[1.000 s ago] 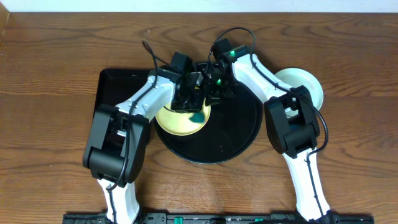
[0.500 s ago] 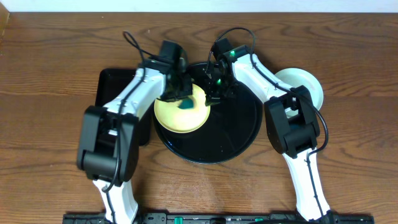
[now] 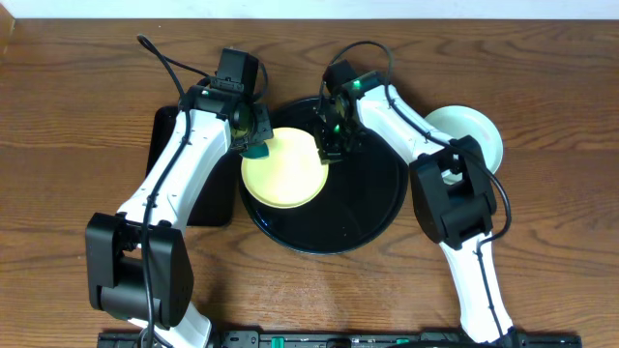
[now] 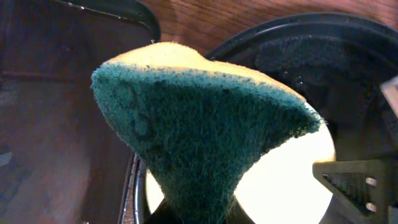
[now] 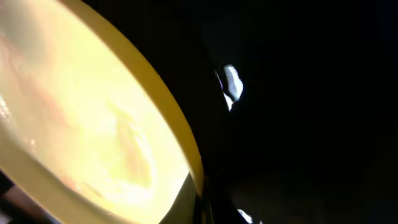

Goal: Clean dirty plates on tray and stack at the side

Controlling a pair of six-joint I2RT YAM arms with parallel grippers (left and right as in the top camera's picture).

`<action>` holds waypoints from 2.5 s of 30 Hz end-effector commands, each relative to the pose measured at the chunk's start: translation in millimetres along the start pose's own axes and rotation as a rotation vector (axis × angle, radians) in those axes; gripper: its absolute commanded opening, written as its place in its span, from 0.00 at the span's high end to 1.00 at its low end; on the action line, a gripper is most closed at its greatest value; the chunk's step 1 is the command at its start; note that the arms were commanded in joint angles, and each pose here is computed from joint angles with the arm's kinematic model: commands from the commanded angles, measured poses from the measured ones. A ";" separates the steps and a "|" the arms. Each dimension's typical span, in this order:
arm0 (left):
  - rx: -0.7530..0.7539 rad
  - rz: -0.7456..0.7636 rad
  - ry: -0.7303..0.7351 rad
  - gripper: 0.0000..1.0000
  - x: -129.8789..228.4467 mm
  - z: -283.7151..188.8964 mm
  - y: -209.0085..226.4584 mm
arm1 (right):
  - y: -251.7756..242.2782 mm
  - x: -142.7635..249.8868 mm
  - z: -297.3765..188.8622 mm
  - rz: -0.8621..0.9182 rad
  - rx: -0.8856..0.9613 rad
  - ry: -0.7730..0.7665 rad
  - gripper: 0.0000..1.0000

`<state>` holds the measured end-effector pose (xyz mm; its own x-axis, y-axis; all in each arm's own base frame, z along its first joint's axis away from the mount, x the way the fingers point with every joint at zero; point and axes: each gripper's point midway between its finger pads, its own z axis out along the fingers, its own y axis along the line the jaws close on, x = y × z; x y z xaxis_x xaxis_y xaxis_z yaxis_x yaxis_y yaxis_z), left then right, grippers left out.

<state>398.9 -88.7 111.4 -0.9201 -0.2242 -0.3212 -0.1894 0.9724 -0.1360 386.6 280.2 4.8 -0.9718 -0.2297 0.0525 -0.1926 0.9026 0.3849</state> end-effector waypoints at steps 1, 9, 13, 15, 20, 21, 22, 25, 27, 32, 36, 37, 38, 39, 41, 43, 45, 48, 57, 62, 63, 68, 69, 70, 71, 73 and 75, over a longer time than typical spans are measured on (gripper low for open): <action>-0.025 -0.011 -0.038 0.92 -9.9 -7.1 3.2 | -21.3 -10.5 -45.6 -0.023 0.189 -0.127 0.99; -0.026 -0.011 -0.036 0.92 -9.3 -6.6 3.4 | -31.9 -16.4 -108.1 -0.035 0.363 -0.278 0.99; -0.026 -0.011 -0.036 0.92 -9.3 -6.6 3.4 | -31.9 -17.9 -131.0 -0.045 0.428 -0.342 0.99; -0.025 -0.011 -0.035 0.92 -9.2 -6.6 3.3 | -29.0 -17.8 -145.2 -0.056 0.469 -0.383 0.99; -0.023 -0.011 -0.034 0.92 -9.1 -6.6 2.8 | -26.4 -17.3 -171.5 -0.067 0.552 -0.459 0.99; -0.023 -0.011 -0.034 0.92 -9.1 -6.6 2.8 | -25.1 -16.6 -175.4 -0.072 0.568 -0.471 0.99; -0.022 -0.011 -0.034 0.92 -8.9 -6.6 2.8 | -23.7 -16.1 -177.6 -0.076 0.577 -0.478 0.99; -0.022 -0.011 -0.034 0.93 -9.0 -6.5 2.8 | -16.9 -14.1 -185.1 -0.097 0.616 -0.506 0.99; -0.023 -0.011 -0.033 0.92 -8.7 -6.2 2.9 | -16.7 -14.2 -190.1 -0.100 0.647 -0.524 0.99; -0.027 -0.011 -0.024 0.92 -5.9 -3.9 4.2 | -13.5 -13.0 -191.6 -0.112 0.677 -0.534 0.99; -0.029 -0.010 -0.020 0.92 -4.3 -2.9 4.7 | -10.0 -12.6 -190.3 -0.119 0.674 -0.535 0.99; -0.029 -0.010 -0.020 0.92 -4.2 -2.8 4.8 | -10.1 -12.8 -190.5 -0.119 0.674 -0.536 0.99; -0.029 -0.010 -0.020 0.92 -4.2 -2.8 4.8 | -10.0 -13.1 -190.5 -0.119 0.674 -0.538 0.99; -0.029 -0.010 -0.020 0.92 -4.2 -2.8 4.8 | -9.8 -13.2 -190.5 -0.119 0.674 -0.538 0.99; -0.028 -0.009 -0.020 0.93 -3.9 -2.8 4.2 | -8.2 -12.7 -189.8 -0.123 0.673 -0.538 0.99; -0.028 -0.009 -0.020 0.92 -3.9 -2.8 4.2 | -7.9 -12.6 -189.6 -0.124 0.673 -0.538 0.99; -0.028 -0.009 -0.020 0.92 -3.9 -2.8 4.2 | -7.8 -12.7 -189.7 -0.124 0.673 -0.538 0.99; -0.028 -0.008 -0.019 0.92 -3.4 -2.6 3.9 | -7.8 -12.7 -189.7 -0.124 0.673 -0.538 0.99; -0.029 -0.008 -0.018 0.92 -3.3 -2.3 4.2 | -10.1 -13.2 -192.3 -0.120 0.691 -0.545 0.99; -0.031 -0.008 -0.013 0.92 -2.5 -0.3 4.5 | -13.5 -12.7 -199.8 -0.117 0.742 -0.564 0.99; -0.031 -0.008 -0.013 0.92 -2.5 -0.3 4.5 | -13.3 -12.7 -201.8 -0.118 0.753 -0.571 0.99; -0.033 -0.008 -0.008 0.93 -1.9 2.1 4.6 | -13.0 -13.1 -214.6 -0.119 0.825 -0.616 0.99; -0.033 -0.008 -0.008 0.92 -1.9 2.1 4.6 | -13.0 -12.8 -217.0 -0.120 0.844 -0.623 0.99; -0.034 -0.008 -0.008 0.92 -2.0 2.1 4.8 | -12.9 -12.1 -219.9 -0.122 0.866 -0.632 0.99; -0.033 -0.008 -0.008 0.92 -2.0 2.1 4.7 | -12.4 -11.5 -223.5 -0.124 0.895 -0.644 0.99; -0.033 -0.008 -0.008 0.92 -2.0 2.1 4.7 | -10.6 -10.8 -228.3 -0.129 0.937 -0.662 0.99; -0.033 -0.008 -0.008 0.92 -2.0 2.1 4.7 | -8.1 -9.6 -235.3 -0.135 0.993 -0.689 0.99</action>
<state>399.4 -84.9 111.4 -0.9174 -0.2246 -0.3287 -0.1965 0.9735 -0.1166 430.8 198.1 181.5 -0.8026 -0.3461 -0.4858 -0.1030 0.8826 -0.4586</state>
